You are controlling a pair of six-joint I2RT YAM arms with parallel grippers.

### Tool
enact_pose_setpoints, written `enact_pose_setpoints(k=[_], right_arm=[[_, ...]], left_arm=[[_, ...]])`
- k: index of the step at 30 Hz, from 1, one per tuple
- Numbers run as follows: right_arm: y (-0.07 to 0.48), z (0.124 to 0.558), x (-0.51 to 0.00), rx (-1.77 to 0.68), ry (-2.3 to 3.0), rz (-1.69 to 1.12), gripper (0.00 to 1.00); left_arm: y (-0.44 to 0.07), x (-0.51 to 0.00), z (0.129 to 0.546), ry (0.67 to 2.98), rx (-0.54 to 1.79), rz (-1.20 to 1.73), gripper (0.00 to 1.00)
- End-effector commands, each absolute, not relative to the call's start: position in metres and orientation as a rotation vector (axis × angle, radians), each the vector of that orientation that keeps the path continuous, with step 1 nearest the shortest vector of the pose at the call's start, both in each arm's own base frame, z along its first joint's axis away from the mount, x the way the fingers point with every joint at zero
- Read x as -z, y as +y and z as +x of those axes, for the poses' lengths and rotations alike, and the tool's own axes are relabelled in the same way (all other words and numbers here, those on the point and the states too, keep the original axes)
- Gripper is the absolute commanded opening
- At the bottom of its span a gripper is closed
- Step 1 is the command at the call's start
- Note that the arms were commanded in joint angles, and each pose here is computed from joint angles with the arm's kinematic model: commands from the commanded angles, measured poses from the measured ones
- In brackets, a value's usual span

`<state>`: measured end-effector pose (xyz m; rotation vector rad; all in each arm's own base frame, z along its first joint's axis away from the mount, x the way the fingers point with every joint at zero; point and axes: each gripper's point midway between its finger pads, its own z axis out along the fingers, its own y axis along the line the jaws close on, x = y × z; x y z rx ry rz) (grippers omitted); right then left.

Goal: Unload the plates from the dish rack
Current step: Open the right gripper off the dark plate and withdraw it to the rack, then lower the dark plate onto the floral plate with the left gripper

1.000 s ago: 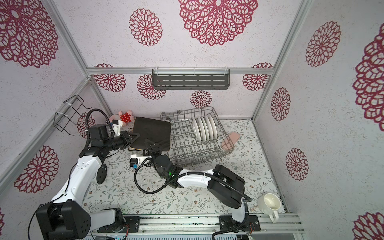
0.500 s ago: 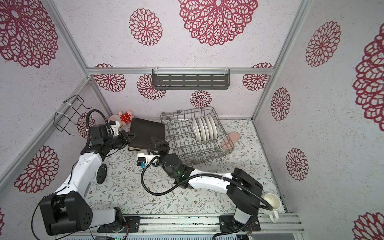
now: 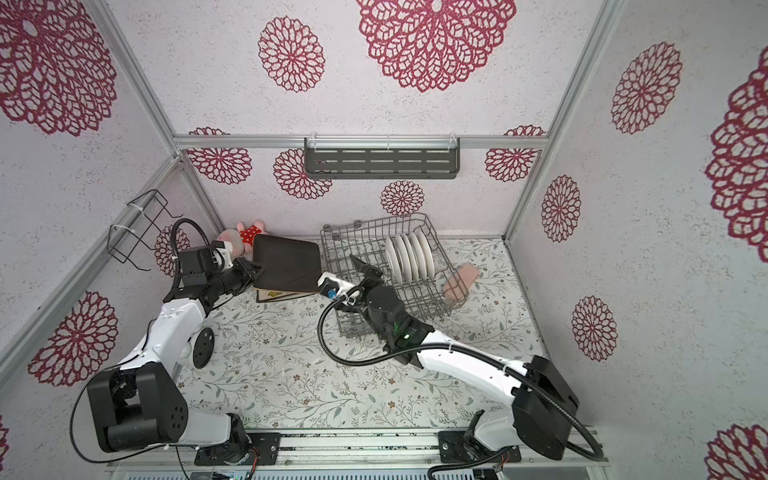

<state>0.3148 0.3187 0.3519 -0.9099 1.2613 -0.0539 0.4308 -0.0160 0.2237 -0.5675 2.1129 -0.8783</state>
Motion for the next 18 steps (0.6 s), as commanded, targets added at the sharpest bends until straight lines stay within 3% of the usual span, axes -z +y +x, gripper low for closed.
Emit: enact_pose_setpoints(k=[1,18], right_arm=[[0.293,0.310,-0.380,-0.130,1.319,-0.793,0.84],[0.254,0.354,-0.362,-0.094,1.447,-0.745,0.84]], left_arm=[[-0.015,-0.288,0.455,1.925,0.900,-0.399,0.00],[0.010,-0.244,0.508,1.958,0.897,-0.473,0.00]])
